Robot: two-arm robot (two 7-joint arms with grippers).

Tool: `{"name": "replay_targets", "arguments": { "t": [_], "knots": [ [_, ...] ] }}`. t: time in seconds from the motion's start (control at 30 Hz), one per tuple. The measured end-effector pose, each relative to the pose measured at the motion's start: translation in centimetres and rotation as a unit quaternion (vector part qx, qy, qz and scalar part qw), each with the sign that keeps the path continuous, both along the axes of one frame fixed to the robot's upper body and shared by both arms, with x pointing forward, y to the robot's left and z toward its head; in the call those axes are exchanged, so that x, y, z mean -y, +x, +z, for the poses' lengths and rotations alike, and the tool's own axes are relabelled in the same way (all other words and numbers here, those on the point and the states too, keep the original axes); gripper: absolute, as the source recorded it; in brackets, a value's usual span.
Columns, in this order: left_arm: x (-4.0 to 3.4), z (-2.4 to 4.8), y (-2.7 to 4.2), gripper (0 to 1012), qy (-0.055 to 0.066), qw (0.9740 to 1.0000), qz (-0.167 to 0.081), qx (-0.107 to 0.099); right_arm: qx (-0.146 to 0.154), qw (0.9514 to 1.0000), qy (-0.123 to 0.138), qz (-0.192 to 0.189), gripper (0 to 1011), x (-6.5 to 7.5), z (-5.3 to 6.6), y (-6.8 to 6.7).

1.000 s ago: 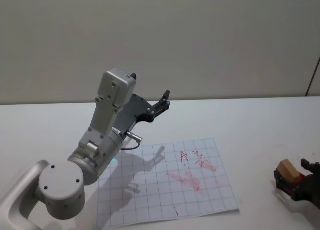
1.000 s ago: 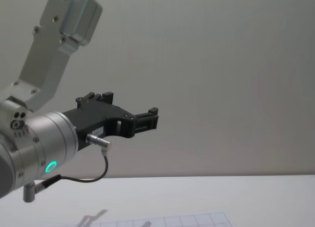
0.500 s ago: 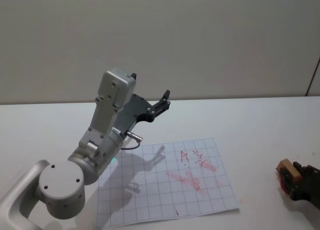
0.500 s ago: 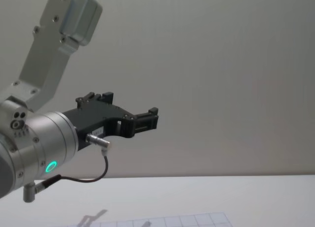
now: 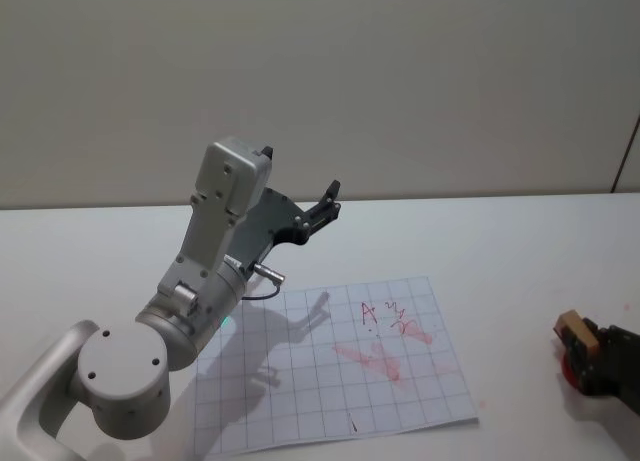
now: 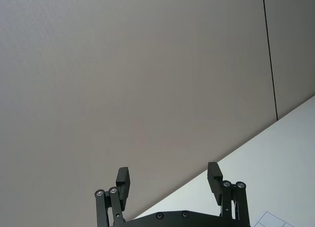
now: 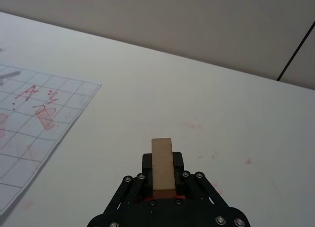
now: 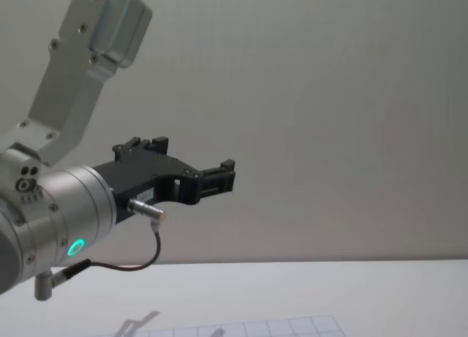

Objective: Use the one hand to pick up the stamp and affix it onto the A4 paper.

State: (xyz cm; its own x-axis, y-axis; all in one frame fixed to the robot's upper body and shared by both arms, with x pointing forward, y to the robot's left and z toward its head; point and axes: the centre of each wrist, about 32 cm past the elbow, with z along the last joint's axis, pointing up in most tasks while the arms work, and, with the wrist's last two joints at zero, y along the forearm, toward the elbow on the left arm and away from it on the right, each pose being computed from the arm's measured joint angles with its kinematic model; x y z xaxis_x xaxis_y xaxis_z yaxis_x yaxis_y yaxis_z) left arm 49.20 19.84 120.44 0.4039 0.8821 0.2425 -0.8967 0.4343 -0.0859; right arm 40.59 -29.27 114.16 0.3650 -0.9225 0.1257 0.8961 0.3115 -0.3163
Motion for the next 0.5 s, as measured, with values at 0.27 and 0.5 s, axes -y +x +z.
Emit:
{"name": "replay_targets", "arguments": {
  "t": [0.27, 0.5],
  "knots": [
    [0.00, 0.00, 0.00, 1001, 0.000, 1.0000, 0.000, 0.000, 0.035, 0.9990, 0.017, 0.020, 219, -0.4, 1.0, 0.5],
    [0.00, 0.00, 0.00, 1001, 0.000, 1.0000, 0.000, 0.000, 0.064, 0.9952, 0.046, 0.058, 219, -1.4, 2.0, 1.0]
  ]
}}
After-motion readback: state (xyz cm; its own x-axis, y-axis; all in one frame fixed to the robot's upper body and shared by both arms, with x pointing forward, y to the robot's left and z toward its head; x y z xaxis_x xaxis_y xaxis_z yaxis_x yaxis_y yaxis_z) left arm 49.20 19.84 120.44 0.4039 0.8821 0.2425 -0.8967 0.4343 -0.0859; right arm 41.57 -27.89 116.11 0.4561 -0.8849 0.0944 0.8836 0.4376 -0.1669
